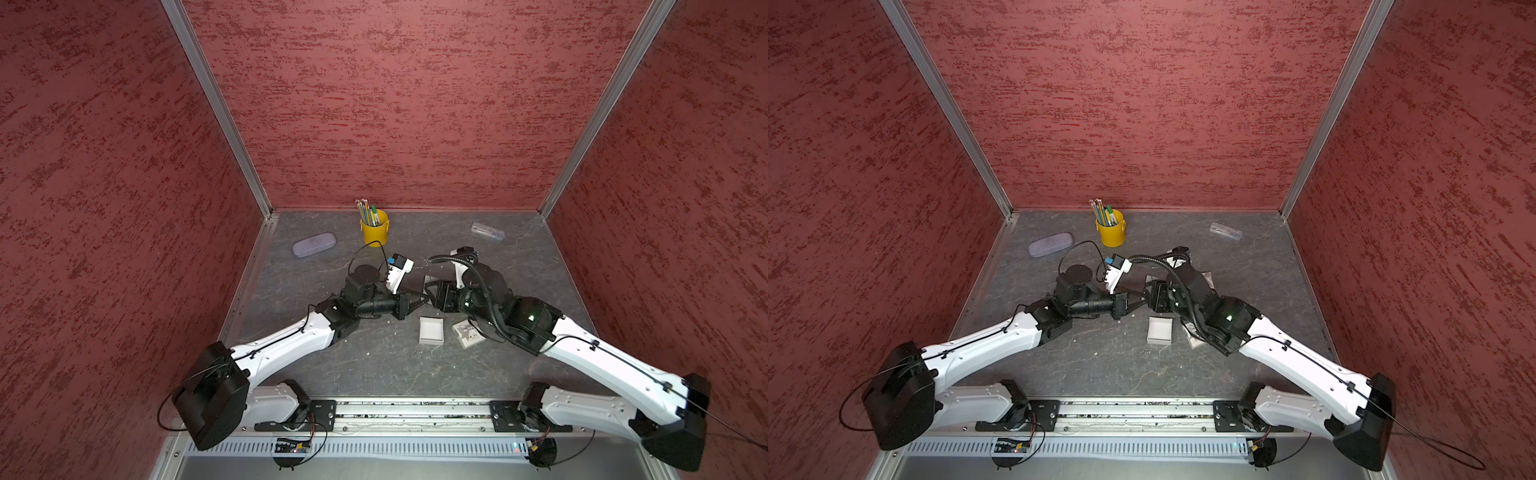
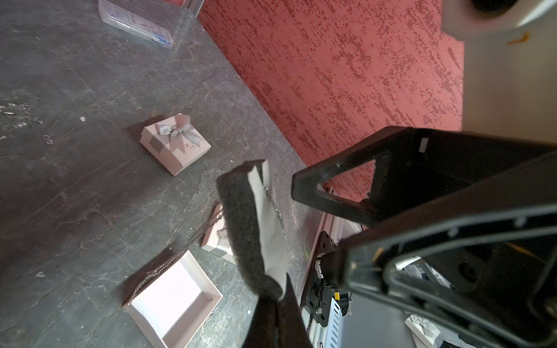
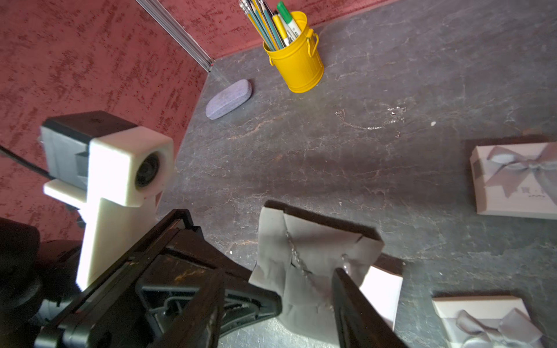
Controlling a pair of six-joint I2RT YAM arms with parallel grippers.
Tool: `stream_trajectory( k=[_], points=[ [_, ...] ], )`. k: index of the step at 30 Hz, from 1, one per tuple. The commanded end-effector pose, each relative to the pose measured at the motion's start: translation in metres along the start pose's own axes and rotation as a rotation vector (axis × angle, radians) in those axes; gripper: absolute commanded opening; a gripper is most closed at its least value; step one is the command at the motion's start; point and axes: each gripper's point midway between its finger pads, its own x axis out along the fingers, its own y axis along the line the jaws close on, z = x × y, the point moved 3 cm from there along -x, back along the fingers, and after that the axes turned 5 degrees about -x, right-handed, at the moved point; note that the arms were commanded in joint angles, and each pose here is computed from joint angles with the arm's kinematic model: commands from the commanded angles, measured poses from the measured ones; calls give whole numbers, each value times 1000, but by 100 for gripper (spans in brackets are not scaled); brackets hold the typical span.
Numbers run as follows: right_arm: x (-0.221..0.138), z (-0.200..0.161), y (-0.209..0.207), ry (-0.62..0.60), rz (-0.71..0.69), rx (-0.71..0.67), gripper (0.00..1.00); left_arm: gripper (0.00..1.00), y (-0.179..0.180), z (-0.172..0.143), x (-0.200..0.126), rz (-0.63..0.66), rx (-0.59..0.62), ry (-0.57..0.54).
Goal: Take the necklace out of the lift-off lid jewelry box
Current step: Take out the inner lining from the jewelry box, then pick up the necklace from the inner lining.
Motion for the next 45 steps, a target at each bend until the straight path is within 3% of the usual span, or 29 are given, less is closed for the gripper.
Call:
stream_trajectory(
  k=[1, 8, 18, 32, 42, 45],
  points=[
    [-20, 20, 4, -120, 40, 1, 59, 2, -6, 10, -12, 78, 122, -20],
    [-45, 27, -3, -243, 76, -32, 62, 2, -21, 28, -34, 202, 346, -90],
    [-32, 5, 7, -209, 176, -308, 64, 2, -62, 50, -65, 274, 704, -222],
    [-10, 11, 26, -240, 228, -430, 63, 2, -81, 52, -74, 223, 752, -261],
    [5, 19, 30, -269, 202, -487, 40, 2, -86, 53, -77, 209, 763, -273],
    [2, 21, 32, -287, 216, -483, 24, 2, -83, 51, -77, 218, 757, -265]
  ],
)
